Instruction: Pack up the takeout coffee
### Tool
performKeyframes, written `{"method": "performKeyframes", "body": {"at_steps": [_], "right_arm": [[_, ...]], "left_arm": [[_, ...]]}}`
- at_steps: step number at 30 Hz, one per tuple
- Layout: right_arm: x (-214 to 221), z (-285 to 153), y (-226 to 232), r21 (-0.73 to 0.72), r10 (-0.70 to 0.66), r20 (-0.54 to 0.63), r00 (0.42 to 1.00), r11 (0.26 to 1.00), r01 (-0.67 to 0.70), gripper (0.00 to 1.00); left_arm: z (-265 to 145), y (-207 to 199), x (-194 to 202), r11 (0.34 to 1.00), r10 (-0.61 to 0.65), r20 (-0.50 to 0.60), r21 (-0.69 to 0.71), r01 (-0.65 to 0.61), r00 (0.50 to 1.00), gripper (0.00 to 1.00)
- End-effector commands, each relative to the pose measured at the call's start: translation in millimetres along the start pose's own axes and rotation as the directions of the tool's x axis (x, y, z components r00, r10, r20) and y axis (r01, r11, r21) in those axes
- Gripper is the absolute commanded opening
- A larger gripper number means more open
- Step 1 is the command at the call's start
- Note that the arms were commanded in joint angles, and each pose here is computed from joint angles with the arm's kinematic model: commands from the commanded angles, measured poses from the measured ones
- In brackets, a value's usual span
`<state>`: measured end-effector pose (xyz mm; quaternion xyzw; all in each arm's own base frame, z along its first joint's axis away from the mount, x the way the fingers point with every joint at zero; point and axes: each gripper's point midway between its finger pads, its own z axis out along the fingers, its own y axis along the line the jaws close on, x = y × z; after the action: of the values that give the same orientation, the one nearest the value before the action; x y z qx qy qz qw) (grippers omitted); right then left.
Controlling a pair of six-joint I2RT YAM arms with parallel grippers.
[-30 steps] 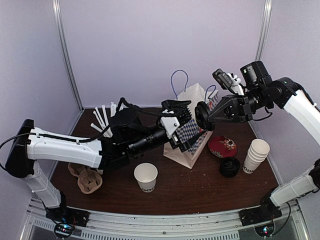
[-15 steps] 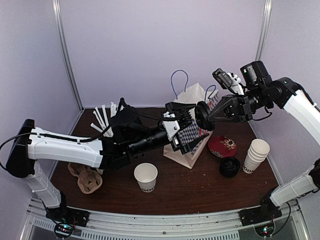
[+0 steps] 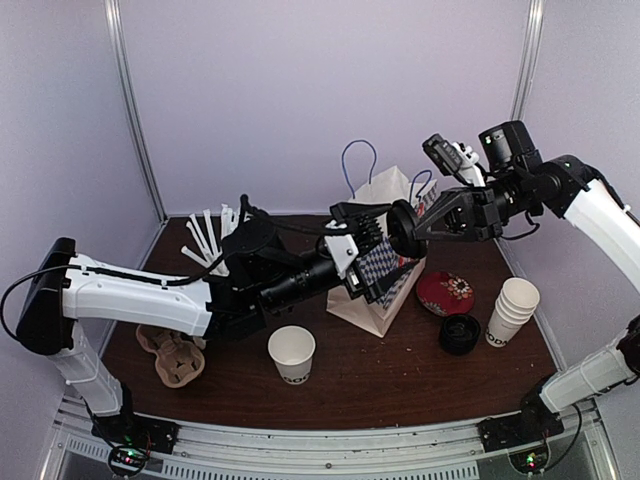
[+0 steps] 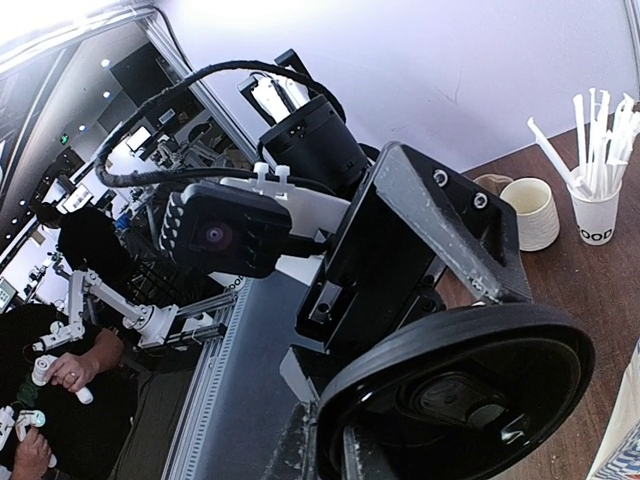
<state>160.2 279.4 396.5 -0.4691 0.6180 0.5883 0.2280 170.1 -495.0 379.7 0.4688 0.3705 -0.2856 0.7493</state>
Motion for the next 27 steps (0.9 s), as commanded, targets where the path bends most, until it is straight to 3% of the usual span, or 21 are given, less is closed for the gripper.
{"method": "performKeyframes", "body": {"at_steps": [1, 6, 27], "right_arm": [[-2, 2, -1, -0.036, 0.003, 0.012, 1.0, 0.999, -0.003, 0.07], [0, 3, -2, -0.037, 0.007, 0.01, 1.0, 0.999, -0.007, 0.07], [1, 5, -11, -0.026, 0.017, 0.001, 1.0, 1.0, -0.017, 0.1]], "left_arm": [[7, 4, -9, 0.999, -0.022, 0.052, -0.029, 0.024, 0.998, 0.89], [8, 12, -3, 0.996, -0.016, 0.026, -0.082, 0.018, 1.0, 0.9], [-1, 11, -3, 0.997, 0.004, 0.023, -0.075, -0.003, 1.0, 0.8]]}}
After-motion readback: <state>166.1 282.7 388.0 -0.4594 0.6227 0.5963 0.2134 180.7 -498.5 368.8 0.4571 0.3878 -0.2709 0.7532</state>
